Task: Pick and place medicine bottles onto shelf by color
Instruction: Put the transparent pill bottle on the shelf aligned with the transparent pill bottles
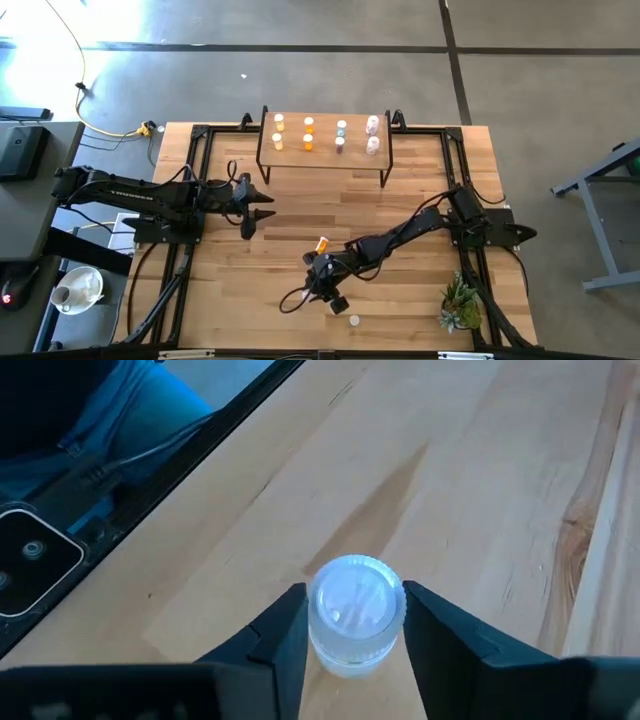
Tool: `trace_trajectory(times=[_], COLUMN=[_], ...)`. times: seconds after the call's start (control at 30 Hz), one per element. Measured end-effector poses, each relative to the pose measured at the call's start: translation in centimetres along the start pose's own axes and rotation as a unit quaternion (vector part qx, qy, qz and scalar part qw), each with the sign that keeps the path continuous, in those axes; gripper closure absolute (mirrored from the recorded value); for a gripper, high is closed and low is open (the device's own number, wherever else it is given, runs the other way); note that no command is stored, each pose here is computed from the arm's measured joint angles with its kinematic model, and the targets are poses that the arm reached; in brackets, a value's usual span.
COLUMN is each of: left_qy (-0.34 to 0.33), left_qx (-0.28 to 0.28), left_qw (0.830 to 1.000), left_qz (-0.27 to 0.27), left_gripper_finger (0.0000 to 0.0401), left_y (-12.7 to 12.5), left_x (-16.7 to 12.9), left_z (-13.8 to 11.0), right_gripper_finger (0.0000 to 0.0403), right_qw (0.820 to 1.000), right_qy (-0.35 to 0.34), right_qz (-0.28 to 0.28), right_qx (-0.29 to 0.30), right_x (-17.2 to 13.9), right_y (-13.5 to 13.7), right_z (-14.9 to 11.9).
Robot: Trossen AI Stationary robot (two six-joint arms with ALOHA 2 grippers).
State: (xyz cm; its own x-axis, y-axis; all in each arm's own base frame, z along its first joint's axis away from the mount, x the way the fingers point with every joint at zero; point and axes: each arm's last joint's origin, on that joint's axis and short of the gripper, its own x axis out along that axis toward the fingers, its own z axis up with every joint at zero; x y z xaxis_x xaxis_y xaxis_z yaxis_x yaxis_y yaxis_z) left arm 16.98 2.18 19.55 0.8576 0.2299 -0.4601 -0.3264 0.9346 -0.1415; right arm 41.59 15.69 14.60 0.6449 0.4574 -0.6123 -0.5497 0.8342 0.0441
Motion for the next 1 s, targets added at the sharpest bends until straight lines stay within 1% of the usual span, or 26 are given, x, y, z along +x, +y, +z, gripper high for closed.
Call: trace_trajectory(times=[0.2,0.3,0.5,0.73,1.0], left_qy=[0.000,0.000,0.000,-0.002,-0.004], left_qx=[0.000,0.004,0.014,0.035,0.040], left_qw=[1.000,1.000,1.000,0.999,0.999], left_qz=[0.001,0.001,0.001,0.001,0.000], left_gripper_finger=[0.0220,0.0220,0.0220,0.0220,0.0220], left_y=[0.0,0.0,0.0,0.0,0.0], left_x=[0.0,0.0,0.0,0.0,0.0], left_z=[0.0,0.0,0.0,0.0,0.1], right_gripper_finger=[0.0278,0.0279,0.0280,0.0280,0.0280], right_qw=[1.000,0.999,0.998,0.991,0.972], right_qy=[0.002,0.001,0.002,-0.008,-0.005], right_qz=[-0.018,-0.023,-0.060,-0.120,-0.228], right_qx=[0.004,0.024,0.037,0.052,0.053], right_x=[0.0,0.0,-0.3,-1.3,-3.3], right_y=[-0.1,-0.1,-0.3,-0.6,-0.9], right_z=[0.0,0.0,0.2,1.0,2.2])
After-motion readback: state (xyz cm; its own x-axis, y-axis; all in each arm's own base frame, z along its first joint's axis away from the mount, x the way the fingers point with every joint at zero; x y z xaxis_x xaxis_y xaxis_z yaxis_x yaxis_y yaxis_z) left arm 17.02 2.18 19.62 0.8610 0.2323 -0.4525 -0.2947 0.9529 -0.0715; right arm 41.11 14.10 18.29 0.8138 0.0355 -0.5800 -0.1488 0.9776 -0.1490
